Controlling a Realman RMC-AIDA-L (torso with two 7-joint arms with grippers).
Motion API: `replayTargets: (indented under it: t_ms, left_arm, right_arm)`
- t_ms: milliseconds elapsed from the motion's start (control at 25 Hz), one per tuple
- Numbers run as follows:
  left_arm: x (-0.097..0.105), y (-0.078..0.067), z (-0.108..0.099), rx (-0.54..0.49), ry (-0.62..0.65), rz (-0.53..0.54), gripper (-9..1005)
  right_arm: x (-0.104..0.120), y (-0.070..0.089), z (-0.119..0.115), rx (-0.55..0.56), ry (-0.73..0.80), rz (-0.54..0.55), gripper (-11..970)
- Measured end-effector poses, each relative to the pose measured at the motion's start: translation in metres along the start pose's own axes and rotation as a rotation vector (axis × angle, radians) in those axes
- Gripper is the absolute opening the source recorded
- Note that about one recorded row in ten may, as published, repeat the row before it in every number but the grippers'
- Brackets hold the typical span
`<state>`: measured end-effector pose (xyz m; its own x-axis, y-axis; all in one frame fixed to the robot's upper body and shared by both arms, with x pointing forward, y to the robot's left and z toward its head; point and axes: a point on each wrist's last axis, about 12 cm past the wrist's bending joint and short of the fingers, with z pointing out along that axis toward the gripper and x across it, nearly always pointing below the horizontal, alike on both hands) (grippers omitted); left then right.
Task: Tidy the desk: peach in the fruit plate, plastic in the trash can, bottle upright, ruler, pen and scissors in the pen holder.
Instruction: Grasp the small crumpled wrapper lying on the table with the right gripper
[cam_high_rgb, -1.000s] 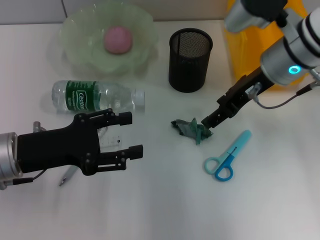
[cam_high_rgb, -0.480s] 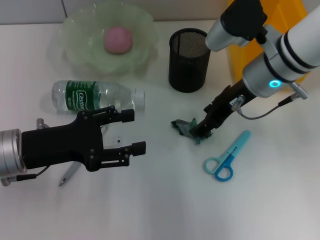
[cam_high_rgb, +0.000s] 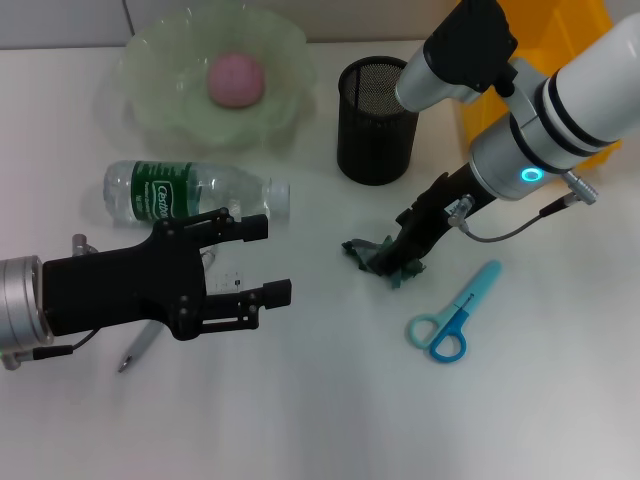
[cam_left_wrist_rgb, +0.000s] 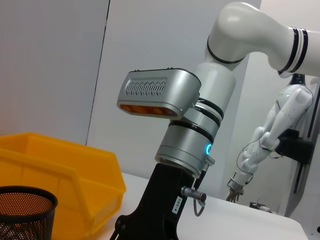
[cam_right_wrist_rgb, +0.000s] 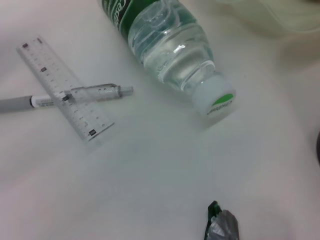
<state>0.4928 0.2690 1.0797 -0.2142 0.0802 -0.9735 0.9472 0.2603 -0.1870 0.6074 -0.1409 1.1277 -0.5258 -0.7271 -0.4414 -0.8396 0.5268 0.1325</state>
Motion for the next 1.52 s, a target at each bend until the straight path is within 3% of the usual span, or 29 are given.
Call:
replayTargets:
  t_ms: [320, 760, 1200, 1520]
  left_arm:
    - [0.0, 0.0, 0.0, -0.001, 0.0, 0.0, 799]
    - [0.0, 0.0, 0.0, -0.003, 0.001, 0.001, 799]
    - [0.002, -0.001, -0.001, -0.01, 0.002, -0.004, 800]
    - [0.003, 0.0, -0.001, -0.014, 0.003, -0.005, 800]
  right_arm:
    - [0.001, 0.001, 0.006, -0.01, 0.002, 0.01, 789]
    - [0.002, 0.004, 0.011, -0.013, 0.015, -0.008, 663]
    - [0.005, 0.007, 0.016, 0.006, 0.01, -0.035, 294]
    - [0.004, 0.009, 0.011, 0.013, -0.036, -0.043, 182]
